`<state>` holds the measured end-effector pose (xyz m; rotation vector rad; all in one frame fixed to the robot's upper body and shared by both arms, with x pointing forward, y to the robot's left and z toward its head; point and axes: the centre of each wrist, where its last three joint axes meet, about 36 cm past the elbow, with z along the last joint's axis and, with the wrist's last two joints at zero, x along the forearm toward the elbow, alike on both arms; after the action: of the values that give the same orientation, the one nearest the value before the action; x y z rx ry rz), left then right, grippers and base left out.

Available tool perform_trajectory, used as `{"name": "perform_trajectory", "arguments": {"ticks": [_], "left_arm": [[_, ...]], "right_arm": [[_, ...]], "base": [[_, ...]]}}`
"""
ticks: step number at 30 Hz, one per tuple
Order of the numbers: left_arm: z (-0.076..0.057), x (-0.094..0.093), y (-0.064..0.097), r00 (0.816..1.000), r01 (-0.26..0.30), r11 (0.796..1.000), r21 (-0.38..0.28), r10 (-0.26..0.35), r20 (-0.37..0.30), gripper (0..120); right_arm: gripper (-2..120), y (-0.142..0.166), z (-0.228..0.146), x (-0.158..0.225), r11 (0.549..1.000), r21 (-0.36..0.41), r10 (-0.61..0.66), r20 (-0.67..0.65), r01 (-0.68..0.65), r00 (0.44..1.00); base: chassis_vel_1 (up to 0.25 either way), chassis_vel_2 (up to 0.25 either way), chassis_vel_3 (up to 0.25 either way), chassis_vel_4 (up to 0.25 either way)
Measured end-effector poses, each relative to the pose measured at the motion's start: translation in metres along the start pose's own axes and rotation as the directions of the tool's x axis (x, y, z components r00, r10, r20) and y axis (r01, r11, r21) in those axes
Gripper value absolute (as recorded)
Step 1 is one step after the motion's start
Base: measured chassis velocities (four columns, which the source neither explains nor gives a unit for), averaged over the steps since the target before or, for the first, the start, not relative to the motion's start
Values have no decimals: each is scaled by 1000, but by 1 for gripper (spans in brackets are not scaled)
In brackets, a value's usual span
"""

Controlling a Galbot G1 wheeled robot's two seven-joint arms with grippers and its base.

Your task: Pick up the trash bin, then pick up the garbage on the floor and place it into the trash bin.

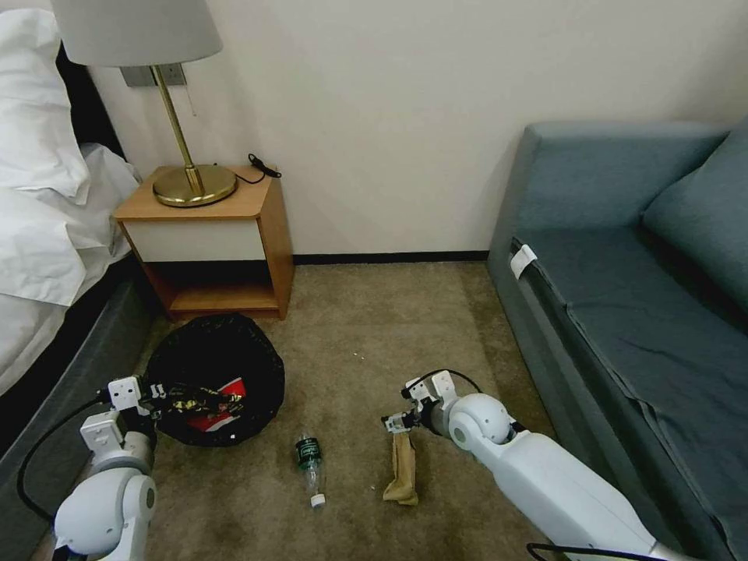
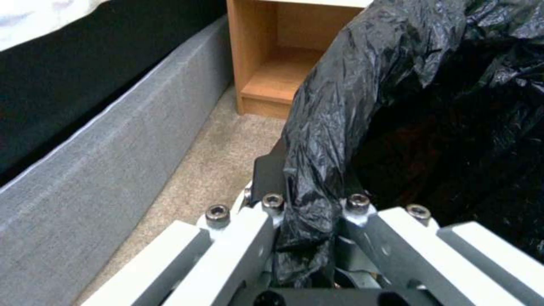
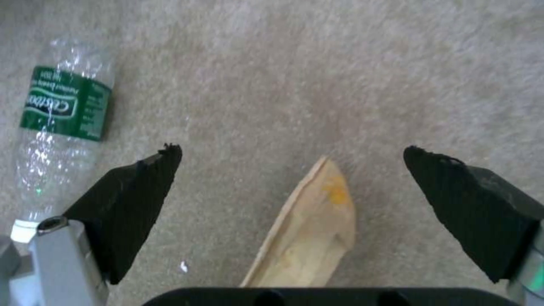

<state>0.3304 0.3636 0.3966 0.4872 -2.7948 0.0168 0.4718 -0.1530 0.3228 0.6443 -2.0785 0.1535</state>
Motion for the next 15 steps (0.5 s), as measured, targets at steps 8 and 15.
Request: {"name": "perform_trajectory", "arguments": {"ticks": [8, 15], "left_arm": [[2, 2, 2, 1000, 2, 1000, -2, -2, -3, 4], [5, 4, 2, 1000, 1, 1000, -1, -1, -6, 4]], "right_arm": [[100, 13, 9, -16, 1000, 15, -15, -34, 16, 999], [100, 20, 28, -25, 999, 33, -17, -68, 19, 998]], "base": [[0, 0, 0, 0], [0, 0, 0, 0]]}}
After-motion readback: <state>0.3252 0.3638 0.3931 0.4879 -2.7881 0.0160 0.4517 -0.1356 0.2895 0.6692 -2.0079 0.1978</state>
